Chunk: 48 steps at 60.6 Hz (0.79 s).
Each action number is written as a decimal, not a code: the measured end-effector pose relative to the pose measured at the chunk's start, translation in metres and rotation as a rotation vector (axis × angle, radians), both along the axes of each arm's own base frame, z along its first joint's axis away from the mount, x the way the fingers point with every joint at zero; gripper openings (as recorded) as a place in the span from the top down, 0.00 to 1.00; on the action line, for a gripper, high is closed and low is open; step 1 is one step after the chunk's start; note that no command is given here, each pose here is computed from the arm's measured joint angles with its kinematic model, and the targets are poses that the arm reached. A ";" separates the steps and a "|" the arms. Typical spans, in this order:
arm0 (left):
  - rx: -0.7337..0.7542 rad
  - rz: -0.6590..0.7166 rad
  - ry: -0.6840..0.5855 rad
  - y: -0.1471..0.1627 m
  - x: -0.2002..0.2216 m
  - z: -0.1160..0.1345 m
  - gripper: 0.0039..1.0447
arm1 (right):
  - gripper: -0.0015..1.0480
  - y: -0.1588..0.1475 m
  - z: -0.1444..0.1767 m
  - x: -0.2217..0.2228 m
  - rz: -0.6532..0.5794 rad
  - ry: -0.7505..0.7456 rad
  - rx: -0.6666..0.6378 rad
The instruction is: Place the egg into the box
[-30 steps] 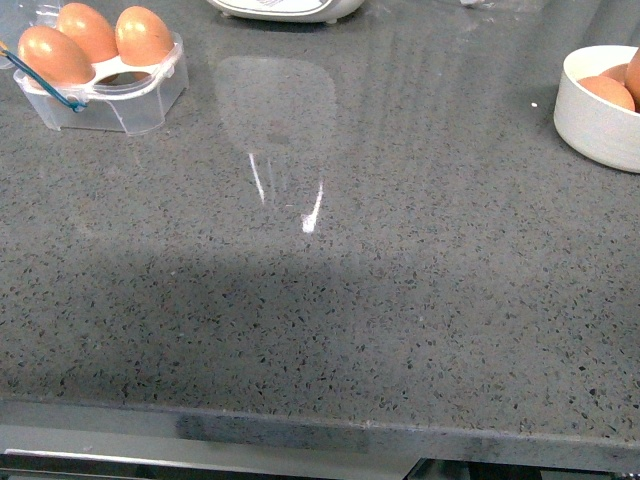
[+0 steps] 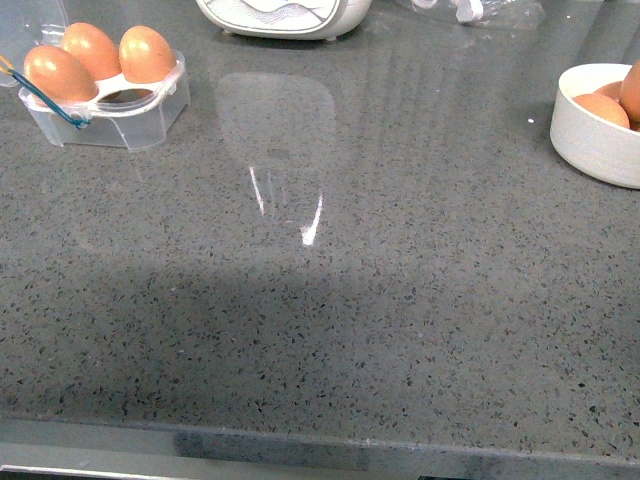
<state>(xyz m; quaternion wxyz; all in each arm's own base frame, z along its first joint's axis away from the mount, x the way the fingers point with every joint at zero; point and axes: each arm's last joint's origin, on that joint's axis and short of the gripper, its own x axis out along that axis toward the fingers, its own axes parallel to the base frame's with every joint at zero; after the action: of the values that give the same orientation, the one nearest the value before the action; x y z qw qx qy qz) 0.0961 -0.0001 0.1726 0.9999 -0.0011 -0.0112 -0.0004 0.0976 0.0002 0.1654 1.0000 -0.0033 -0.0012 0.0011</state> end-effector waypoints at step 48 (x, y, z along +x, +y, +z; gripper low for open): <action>0.000 0.000 0.000 0.000 0.000 0.000 0.06 | 0.07 0.001 0.007 0.005 0.030 0.169 -0.026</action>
<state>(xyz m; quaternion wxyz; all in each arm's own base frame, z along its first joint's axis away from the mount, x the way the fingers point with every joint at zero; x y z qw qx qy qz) 0.0961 -0.0001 0.1726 0.9999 -0.0011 -0.0113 -0.0004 0.1028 0.0015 0.1722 0.9963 -0.0163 0.0831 0.0162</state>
